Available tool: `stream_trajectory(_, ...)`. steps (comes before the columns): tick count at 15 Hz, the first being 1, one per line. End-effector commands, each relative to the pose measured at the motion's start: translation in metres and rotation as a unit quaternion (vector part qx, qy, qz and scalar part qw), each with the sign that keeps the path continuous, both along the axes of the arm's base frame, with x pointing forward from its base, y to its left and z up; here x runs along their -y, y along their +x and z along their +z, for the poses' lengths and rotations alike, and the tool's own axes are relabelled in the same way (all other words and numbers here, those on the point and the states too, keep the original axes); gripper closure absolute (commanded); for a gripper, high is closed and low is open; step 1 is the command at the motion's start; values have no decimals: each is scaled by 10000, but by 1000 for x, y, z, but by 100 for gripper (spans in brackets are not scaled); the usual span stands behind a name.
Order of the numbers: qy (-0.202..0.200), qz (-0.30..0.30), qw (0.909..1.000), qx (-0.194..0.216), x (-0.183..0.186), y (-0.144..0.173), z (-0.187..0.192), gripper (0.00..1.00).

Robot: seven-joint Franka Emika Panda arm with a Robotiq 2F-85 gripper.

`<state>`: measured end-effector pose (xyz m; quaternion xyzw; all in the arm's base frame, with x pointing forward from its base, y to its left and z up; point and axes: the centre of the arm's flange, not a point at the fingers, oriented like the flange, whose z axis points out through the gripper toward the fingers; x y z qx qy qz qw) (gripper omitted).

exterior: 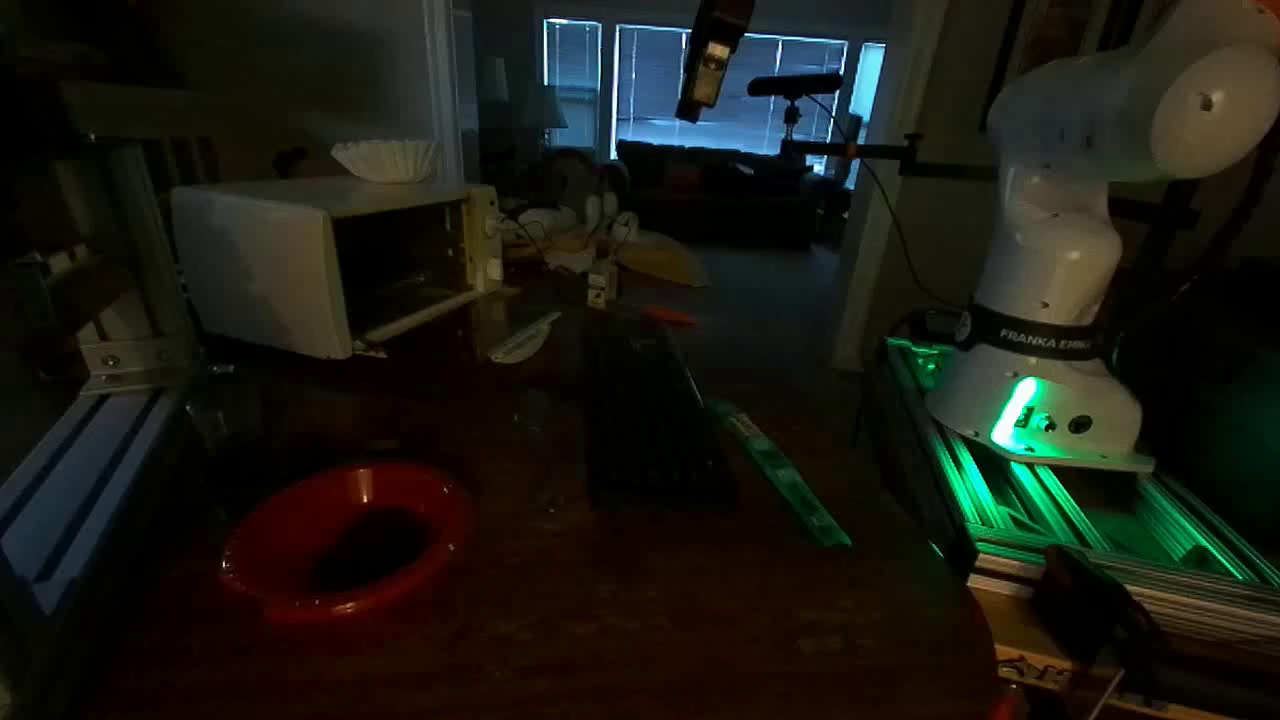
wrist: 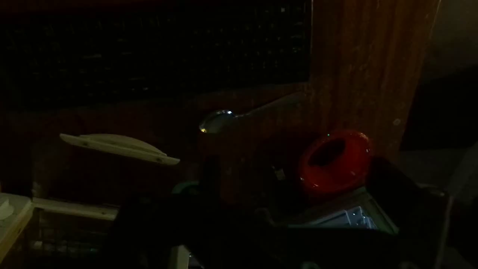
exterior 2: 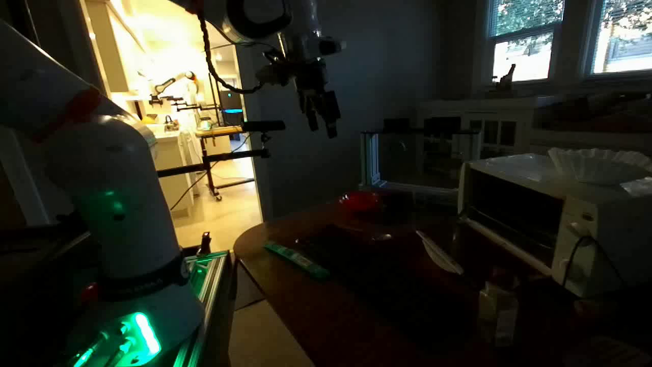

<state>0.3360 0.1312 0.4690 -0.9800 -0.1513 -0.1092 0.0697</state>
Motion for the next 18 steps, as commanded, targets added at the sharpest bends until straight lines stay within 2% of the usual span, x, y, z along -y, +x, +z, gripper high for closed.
stream_trajectory(1, 0, 0, 10000, 0, 0, 0, 0, 0)
stream_trajectory(7, 0, 0, 10000, 0, 0, 0, 0, 0)
stream_trajectory(8, -56, 9, 9999, 123, 7, 2, 2, 0)
stream_trajectory(10, -57, -256, 9994, 233, 40, 10, 10, 0)
stream_trajectory(12, -248, -631, 9974, 239, 78, 16, 11, 0)
stream_trajectory(18, -328, -1355, 9902, -14, 181, 21, -12, 0)
